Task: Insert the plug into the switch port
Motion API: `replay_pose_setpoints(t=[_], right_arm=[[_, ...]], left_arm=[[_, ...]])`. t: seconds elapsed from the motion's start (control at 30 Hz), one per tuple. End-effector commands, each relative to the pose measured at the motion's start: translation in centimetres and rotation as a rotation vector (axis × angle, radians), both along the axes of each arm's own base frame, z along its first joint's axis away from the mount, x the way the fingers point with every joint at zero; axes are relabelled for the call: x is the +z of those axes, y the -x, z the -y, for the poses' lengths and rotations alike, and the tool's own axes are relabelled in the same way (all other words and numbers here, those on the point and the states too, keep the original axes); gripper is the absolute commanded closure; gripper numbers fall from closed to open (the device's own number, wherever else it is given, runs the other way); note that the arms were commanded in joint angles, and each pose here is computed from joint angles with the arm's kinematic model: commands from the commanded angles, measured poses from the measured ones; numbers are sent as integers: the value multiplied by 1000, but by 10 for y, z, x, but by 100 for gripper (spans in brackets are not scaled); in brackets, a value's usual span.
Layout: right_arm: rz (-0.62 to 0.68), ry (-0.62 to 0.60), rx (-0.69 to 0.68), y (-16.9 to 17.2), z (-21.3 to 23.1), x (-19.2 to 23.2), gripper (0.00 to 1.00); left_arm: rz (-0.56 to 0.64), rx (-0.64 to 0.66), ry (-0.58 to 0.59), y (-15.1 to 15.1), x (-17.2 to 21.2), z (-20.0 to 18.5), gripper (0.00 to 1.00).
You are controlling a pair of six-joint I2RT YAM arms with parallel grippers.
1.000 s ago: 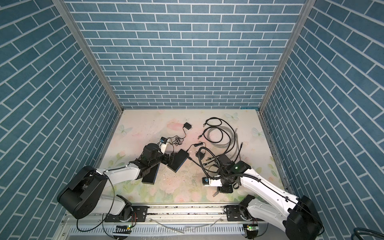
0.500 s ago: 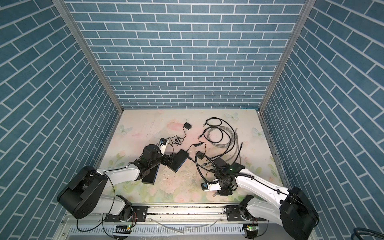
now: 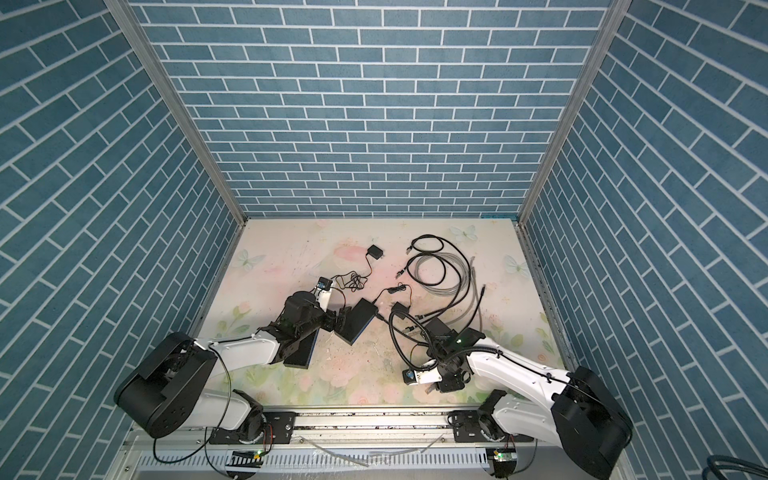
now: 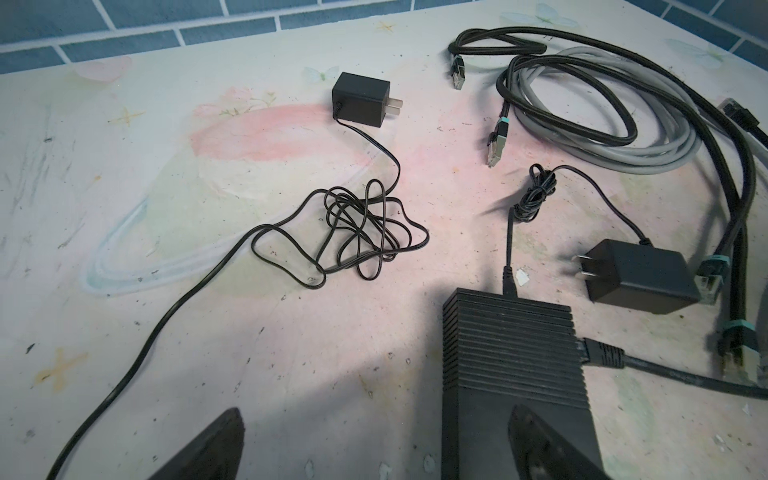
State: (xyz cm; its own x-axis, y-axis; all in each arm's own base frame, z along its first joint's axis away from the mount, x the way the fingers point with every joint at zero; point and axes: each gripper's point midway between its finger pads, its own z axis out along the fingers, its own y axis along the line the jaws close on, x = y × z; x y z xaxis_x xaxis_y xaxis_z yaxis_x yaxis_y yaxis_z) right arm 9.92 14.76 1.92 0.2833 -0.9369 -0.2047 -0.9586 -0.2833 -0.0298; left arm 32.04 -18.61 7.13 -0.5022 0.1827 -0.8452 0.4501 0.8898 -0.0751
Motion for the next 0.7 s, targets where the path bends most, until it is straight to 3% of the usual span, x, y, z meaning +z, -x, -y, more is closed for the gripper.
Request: replay_pose_setpoints(t=[0.0,0.17,0.37,0.67], right_arm=[[-26,6,62,9,2,-8,64],[-64,14,79,16,2,-10,71],[-63,-14,63,14,-5,-10,87],[112,-231,-200,-46,-61,18,95]], left_arm=[[24,16,9,0,5,-2,0],[18,14,2,3,2,-3,1],[16,17,9,5,-1,-5,0],[-11,82,-1,-4,-5,-10,1]])
